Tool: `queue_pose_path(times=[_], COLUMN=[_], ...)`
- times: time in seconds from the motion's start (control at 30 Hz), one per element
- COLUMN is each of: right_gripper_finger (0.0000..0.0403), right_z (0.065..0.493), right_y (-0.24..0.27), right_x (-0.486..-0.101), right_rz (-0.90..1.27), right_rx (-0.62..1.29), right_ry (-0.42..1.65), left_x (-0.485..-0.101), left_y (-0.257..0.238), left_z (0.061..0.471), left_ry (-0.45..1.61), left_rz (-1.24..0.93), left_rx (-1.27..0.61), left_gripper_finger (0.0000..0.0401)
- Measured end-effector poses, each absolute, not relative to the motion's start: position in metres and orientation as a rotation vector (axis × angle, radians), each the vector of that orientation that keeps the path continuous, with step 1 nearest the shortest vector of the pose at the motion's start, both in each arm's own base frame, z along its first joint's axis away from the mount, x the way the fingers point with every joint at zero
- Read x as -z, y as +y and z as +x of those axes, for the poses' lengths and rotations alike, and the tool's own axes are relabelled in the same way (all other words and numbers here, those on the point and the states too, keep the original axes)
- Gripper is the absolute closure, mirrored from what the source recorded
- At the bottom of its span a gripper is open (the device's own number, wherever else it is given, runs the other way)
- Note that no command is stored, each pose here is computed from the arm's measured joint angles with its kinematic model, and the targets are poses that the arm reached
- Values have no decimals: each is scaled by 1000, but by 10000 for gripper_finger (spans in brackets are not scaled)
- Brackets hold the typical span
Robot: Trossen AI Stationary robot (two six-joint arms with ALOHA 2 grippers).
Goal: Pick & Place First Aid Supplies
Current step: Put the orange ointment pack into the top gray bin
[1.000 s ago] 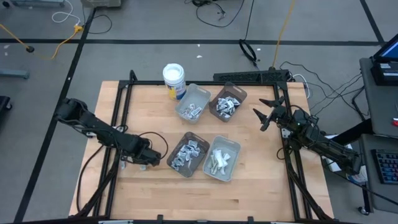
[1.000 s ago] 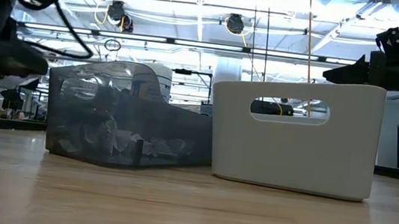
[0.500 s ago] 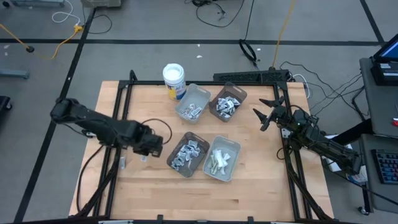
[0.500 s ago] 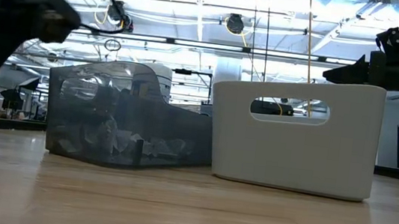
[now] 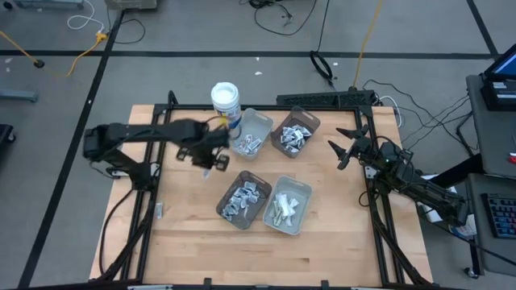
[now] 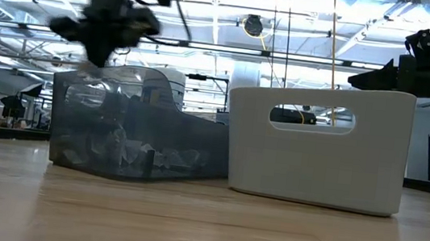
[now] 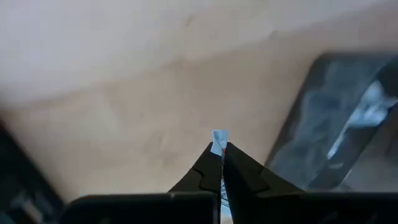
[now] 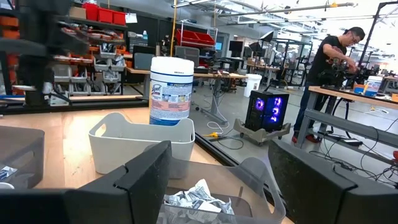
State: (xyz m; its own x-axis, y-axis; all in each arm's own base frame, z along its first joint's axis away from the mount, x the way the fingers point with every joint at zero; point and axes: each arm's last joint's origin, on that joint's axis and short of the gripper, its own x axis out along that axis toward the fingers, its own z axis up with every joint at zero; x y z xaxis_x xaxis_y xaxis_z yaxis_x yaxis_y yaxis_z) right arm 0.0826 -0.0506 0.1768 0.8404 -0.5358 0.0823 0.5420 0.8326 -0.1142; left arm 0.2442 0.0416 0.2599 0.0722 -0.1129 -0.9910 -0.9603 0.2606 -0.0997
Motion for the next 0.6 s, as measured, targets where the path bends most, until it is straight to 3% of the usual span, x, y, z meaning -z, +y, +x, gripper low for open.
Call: queue_pose_path(times=[0.6], right_gripper_finger=[140], right_z=[83], right_y=[-51], right_x=[-177], right_rz=[-135], right_rx=[572], right_ry=[-48], left_x=[-267], left_y=[172], left_z=[328], left_ry=[1266], left_rz=[-1035], left_rx=[-784], left_gripper_finger=[397])
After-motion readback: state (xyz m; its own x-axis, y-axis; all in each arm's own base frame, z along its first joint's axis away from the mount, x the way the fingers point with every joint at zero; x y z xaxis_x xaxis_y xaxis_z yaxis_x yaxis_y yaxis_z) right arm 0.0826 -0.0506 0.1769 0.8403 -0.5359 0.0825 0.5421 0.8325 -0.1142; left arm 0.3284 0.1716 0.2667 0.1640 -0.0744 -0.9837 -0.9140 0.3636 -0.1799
